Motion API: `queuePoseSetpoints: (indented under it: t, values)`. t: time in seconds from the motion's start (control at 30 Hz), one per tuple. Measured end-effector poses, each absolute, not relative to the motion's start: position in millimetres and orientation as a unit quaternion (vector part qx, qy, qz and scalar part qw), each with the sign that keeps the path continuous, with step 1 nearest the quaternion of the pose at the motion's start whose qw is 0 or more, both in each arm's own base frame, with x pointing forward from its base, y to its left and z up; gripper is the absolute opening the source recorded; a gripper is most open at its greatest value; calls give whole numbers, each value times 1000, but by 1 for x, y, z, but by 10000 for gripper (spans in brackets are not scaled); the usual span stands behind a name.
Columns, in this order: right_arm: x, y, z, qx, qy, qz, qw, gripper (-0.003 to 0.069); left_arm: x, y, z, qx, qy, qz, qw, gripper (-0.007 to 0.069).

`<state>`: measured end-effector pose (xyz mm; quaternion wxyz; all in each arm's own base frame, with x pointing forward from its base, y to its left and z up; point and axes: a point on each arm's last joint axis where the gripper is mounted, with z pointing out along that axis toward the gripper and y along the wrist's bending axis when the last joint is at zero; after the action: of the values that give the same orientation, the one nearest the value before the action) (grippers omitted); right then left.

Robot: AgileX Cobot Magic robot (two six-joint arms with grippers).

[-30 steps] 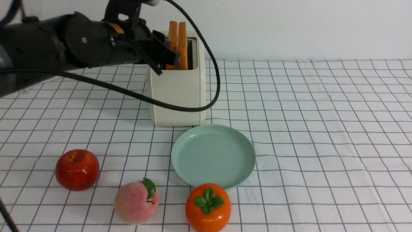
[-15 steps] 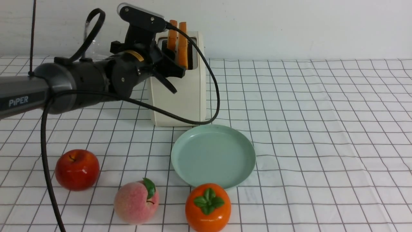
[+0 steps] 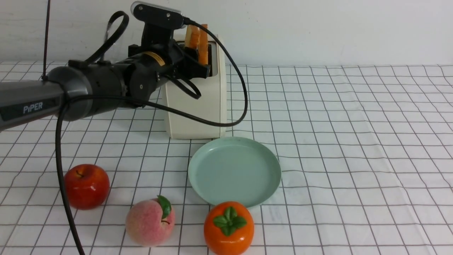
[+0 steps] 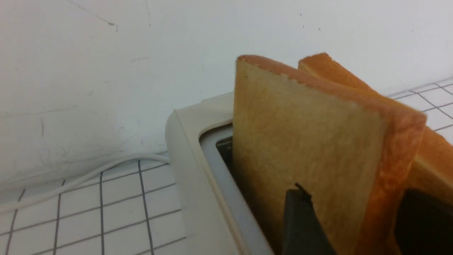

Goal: Take toasted bread from bread machine on white checkered table place on plate.
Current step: 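Reach for a toast slice standing in the toaster with the left gripper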

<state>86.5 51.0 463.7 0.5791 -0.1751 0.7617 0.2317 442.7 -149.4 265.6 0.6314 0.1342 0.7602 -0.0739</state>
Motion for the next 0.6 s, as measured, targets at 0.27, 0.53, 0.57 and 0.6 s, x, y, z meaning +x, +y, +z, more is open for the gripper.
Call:
queuePoseSetpoints:
  t: [0.27, 0.53, 0.57, 0.6]
  values:
    - [86, 51, 464, -175, 762, 232, 579, 43, 439, -159, 263, 145, 767, -81, 620, 414]
    - [86, 51, 464, -176, 762, 232, 578, 48, 442, -157, 275, 128, 726, -78, 671, 388]
    - [86, 51, 464, -176, 762, 232, 578, 49, 442, -157, 275, 128, 726, -79, 671, 383]
    - [86, 51, 463, -177, 763, 233, 576, 50, 442, -157, 274, 126, 724, -78, 673, 365]
